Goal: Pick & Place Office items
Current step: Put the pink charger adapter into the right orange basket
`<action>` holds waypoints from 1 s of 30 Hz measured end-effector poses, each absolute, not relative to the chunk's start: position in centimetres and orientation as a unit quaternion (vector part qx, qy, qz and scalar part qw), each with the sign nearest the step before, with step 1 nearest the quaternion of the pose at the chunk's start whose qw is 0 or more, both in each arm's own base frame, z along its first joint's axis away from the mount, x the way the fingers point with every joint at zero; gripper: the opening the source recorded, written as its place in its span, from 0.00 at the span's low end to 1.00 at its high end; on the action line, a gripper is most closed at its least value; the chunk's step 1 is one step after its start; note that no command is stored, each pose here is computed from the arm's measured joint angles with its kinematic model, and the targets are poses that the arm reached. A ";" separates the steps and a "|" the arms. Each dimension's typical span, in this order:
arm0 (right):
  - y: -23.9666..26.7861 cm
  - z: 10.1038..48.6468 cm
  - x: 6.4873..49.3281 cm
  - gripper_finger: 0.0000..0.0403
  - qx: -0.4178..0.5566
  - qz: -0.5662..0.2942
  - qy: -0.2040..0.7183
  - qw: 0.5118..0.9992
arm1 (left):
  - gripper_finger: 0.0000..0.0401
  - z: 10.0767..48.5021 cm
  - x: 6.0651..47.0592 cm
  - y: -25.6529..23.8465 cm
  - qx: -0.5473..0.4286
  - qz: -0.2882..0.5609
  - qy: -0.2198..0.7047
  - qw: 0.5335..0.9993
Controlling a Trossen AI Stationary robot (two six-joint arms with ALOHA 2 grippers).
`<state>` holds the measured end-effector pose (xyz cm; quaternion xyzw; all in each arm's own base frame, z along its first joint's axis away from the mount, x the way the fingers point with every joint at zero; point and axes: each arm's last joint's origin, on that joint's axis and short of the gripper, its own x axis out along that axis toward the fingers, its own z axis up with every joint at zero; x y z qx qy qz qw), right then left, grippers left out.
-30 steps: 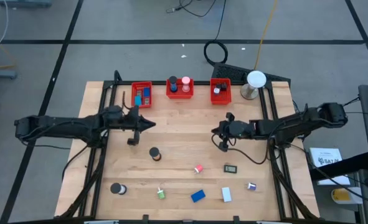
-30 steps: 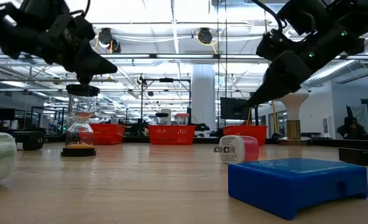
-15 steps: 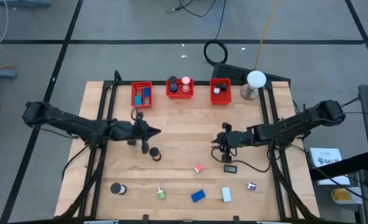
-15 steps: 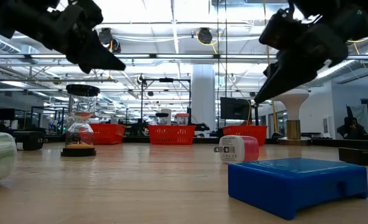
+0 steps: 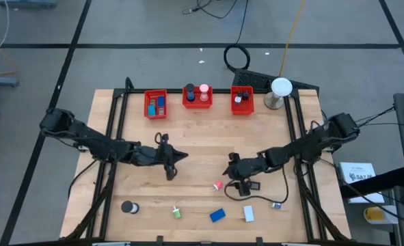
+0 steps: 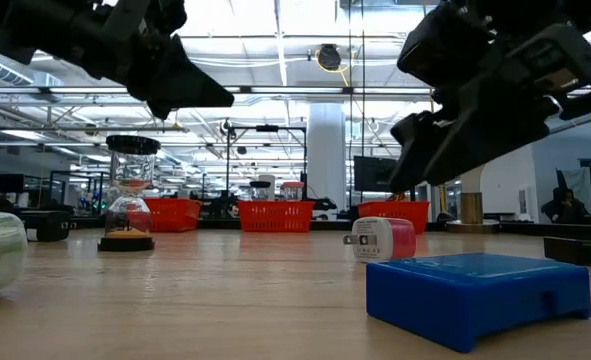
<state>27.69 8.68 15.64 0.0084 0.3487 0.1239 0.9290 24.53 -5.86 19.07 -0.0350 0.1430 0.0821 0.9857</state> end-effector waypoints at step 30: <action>9.6 13.1 29.4 0.29 0.019 0.107 0.326 0.939 | 0.39 18.5 27.3 -8.4 -0.149 0.104 0.163 0.970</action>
